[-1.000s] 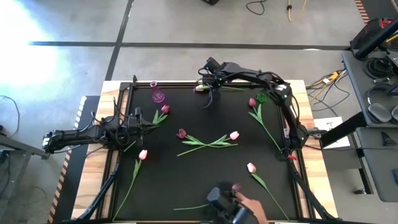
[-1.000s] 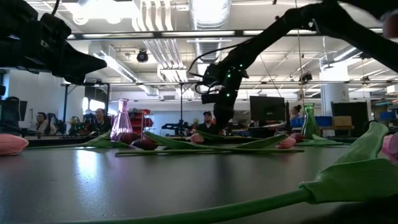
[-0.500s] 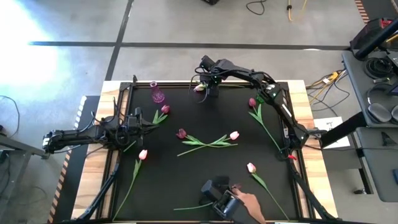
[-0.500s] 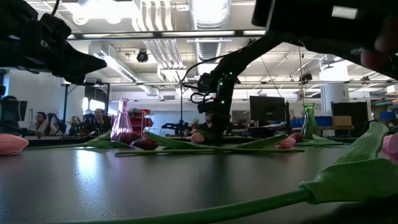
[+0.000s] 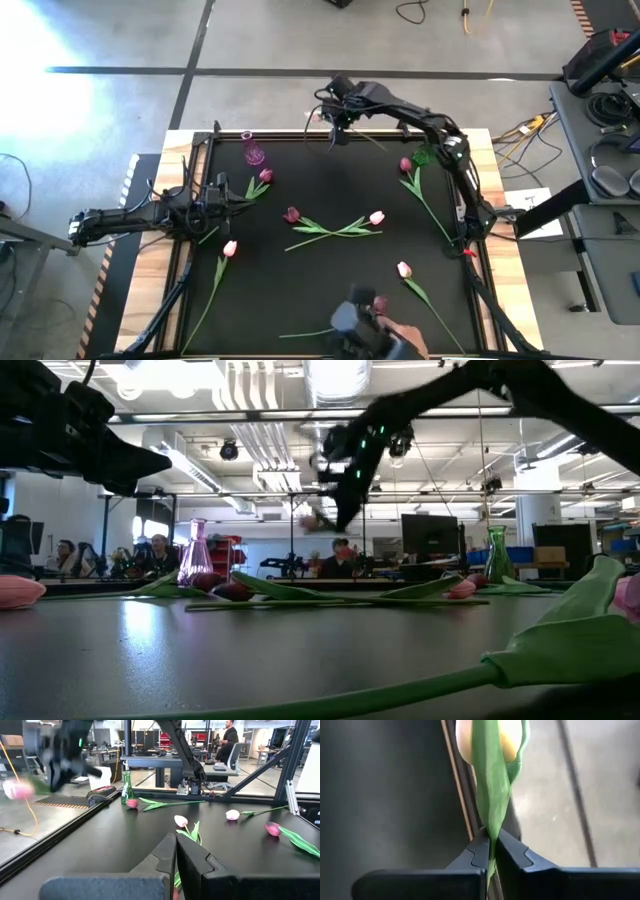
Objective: Sort flowers into vase by color
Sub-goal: Put the pink flower into the green vase
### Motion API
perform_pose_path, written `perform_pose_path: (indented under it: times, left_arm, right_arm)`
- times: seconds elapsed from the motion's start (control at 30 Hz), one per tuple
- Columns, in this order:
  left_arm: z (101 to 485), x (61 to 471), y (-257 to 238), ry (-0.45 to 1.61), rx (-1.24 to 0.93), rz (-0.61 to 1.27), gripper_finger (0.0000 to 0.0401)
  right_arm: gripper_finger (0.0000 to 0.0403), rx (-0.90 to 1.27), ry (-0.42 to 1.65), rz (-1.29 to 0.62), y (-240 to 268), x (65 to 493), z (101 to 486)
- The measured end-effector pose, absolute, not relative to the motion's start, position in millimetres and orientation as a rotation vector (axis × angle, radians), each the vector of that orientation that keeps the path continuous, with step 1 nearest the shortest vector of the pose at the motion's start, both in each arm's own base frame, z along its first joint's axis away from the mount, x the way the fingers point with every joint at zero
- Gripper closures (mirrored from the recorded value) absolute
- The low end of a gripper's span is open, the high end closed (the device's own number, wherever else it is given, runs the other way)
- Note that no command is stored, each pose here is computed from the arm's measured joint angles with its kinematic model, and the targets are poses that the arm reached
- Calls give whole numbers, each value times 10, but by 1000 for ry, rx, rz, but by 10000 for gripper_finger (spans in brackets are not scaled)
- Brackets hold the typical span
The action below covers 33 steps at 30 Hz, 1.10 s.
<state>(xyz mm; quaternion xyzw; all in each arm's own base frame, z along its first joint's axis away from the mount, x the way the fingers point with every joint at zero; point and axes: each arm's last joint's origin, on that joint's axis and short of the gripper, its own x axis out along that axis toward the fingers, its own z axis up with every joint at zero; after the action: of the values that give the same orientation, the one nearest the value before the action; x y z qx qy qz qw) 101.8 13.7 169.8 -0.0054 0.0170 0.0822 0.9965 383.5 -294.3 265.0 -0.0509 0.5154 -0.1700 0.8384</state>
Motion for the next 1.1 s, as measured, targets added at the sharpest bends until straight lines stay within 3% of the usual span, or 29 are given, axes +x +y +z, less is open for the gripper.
perform_pose_path:
  times: [0.23, 0.43, 0.83, 1.1]
  left_arm:
    - [1700, 1018, 137, 34, -11, 165, 401]
    - [1699, 1018, 137, 34, -11, 165, 401]
    - [1699, 1018, 137, 34, -11, 164, 401]
    - [1699, 1018, 137, 34, -11, 164, 401]
  right_arm:
    - [390, -113, 896, -432, -2468, 3503, 3550]
    - [390, -131, 725, -548, -1989, 2985, 3981]
    - [390, -219, 434, -971, -1305, 1886, 3967]
    - [391, -263, 263, -1246, -1185, 1552, 3675]
